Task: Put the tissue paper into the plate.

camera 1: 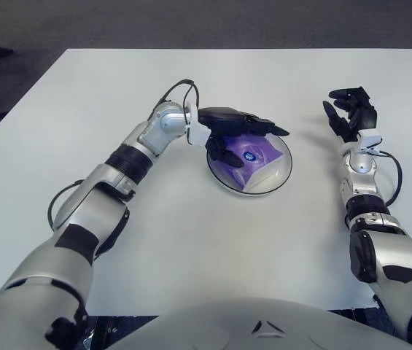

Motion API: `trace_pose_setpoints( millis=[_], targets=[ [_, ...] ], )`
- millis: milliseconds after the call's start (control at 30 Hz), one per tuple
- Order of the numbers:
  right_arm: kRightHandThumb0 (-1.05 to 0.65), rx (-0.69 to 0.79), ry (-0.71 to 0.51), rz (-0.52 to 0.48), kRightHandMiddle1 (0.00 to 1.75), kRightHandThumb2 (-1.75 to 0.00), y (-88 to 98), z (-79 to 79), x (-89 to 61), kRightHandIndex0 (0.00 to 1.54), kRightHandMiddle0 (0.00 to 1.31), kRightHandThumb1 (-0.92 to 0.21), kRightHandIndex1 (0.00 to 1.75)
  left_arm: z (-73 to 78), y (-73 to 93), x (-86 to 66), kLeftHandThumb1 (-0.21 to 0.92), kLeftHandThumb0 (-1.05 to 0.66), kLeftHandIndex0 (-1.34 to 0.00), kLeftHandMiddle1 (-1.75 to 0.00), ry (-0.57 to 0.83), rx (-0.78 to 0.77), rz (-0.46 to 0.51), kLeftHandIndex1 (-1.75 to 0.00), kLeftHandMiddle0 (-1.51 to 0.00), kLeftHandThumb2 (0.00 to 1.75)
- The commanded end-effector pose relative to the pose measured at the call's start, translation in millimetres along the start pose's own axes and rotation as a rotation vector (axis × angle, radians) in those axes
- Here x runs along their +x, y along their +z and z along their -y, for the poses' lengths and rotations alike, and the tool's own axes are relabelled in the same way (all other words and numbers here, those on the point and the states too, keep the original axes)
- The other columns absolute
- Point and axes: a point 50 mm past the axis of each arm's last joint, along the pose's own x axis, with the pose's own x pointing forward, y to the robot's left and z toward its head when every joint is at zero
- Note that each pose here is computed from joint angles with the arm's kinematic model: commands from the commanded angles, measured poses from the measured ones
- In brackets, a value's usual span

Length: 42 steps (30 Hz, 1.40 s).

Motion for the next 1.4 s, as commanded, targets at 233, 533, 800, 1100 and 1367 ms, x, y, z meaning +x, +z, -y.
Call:
trace_pose_setpoints(
  millis=[233,533,800,1100,1367],
  targets=[
    [-0.01,-0.069,0.056,-0.195,1.25,-0.18,-46.1,-0.3,-43.4,0.65,0.44,-0.92,1.33,-8.1,1.0,-17.5,0.92,-1.05,-0.01,0.00,0.348,-0.206,0.211,-0.01,-0.04,0.67],
    [-0.01,-0.103,0.068,-0.199,1.26,-0.17,-47.1,-1.3,-43.8,0.67,0.44,-0.92,1.29,0.0,5.5,-50.4,0.92,-1.00,-0.07,-0.02,0.848,-0.175,0.293,-0.04,-0.15,0.80],
    [-0.01,-0.112,0.071,-0.202,1.25,-0.16,-47.7,-1.6,-43.5,0.68,0.45,-0.92,1.28,-8.0,-24.3,-69.4,0.92,-0.95,-0.10,-0.02,0.952,-0.167,0.099,-0.05,-0.22,0.93],
    [-0.01,-0.113,0.077,-0.208,1.25,-0.16,-48.8,-4.0,-44.7,0.69,0.45,-0.92,1.28,13.7,-50.7,-82.7,0.92,-0.94,-0.15,-0.03,1.134,-0.353,0.013,-0.06,-0.33,0.95],
    [-0.01,-0.114,0.094,-0.213,1.24,-0.16,-49.8,-7.6,-46.3,0.69,0.45,-0.92,1.28,38.9,-72.4,-90.3,0.92,-0.82,-0.51,-0.08,1.335,-0.506,-0.132,-0.13,-0.82,0.89]
  ],
)
